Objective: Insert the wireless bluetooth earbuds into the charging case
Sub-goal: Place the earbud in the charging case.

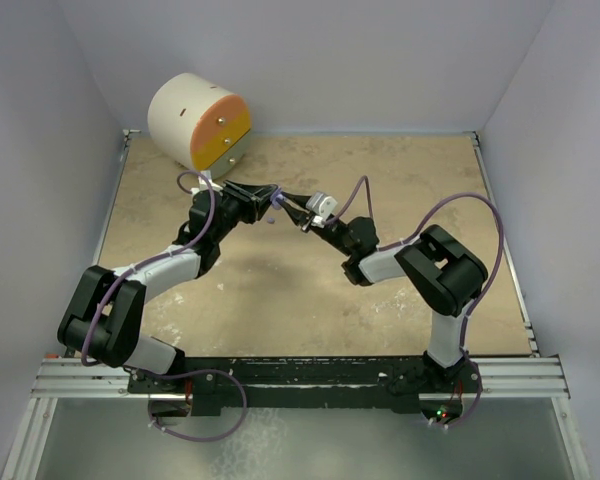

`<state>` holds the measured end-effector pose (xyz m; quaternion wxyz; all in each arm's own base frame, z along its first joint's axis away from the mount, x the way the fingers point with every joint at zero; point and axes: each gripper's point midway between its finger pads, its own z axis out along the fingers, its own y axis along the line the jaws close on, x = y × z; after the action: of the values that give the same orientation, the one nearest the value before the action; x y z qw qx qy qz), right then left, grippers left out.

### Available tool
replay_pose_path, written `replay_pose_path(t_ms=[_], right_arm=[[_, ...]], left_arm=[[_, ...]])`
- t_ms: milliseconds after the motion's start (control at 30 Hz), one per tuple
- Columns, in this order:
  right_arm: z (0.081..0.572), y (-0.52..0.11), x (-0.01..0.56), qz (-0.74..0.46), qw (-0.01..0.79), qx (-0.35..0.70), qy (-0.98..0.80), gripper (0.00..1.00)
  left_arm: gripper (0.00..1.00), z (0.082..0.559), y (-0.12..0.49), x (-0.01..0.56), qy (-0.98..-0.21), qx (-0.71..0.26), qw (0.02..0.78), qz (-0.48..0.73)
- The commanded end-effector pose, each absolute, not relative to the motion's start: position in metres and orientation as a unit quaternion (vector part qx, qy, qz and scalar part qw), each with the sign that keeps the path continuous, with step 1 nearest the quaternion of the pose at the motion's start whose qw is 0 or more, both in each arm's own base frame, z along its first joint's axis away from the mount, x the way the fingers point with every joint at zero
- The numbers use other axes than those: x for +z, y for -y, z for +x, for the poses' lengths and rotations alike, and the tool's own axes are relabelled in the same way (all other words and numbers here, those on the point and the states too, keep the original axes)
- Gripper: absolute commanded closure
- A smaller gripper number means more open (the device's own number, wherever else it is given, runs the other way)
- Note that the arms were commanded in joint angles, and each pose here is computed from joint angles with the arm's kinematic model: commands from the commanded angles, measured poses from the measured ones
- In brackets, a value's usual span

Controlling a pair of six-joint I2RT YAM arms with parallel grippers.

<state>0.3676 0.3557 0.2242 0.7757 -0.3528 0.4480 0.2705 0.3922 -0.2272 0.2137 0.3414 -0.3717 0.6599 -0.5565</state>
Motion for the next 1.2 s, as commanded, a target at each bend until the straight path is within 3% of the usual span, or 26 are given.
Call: replay_pose_path(t_ms=[0,1167], right_arm=[[0.319,-0.309,0.377,-0.237,0.913,0.265,-0.202,0.79],[0.326,-0.322,0.364,-0.265,0.885,0.286,-0.254,0.86]], left_arm=[[1.0,0.39,0.233,0.26,-0.633,-0.592,0.374,-0.33],[1.0,0.394,0.23,0.279,-0.632,-0.581,0.403,-0.316]])
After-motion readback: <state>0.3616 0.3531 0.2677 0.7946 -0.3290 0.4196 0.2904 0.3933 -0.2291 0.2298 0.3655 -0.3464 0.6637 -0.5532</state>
